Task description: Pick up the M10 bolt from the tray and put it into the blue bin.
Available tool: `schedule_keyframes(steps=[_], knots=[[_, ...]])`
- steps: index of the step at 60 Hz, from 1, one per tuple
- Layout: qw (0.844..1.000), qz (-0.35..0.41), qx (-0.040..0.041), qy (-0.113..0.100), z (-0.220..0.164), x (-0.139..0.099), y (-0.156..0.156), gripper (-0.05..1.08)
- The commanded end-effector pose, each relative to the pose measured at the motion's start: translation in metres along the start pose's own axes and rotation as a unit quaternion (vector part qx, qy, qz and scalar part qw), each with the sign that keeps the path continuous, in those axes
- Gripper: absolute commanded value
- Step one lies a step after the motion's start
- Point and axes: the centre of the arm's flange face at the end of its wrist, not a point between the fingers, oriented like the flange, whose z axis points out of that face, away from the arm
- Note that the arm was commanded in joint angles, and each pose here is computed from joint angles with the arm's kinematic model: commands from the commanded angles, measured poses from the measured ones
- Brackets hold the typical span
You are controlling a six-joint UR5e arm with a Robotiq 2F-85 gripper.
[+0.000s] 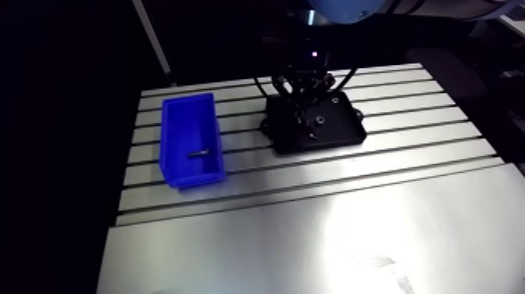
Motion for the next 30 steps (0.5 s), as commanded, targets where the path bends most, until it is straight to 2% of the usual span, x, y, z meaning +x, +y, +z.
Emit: schedule_keyframes(steps=[1, 11, 30], knots=[[1.0, -0.001, 0.0005, 0.006, -0.009, 0.0, -0.001, 1.05], [1.0, -0.001, -0.0017, 0.014, -0.027, -0.004, -0.001, 1.07], [1.0, -0.011, -0.0033, 0.008, -0.06, -0.019, -0.001, 1.07]])
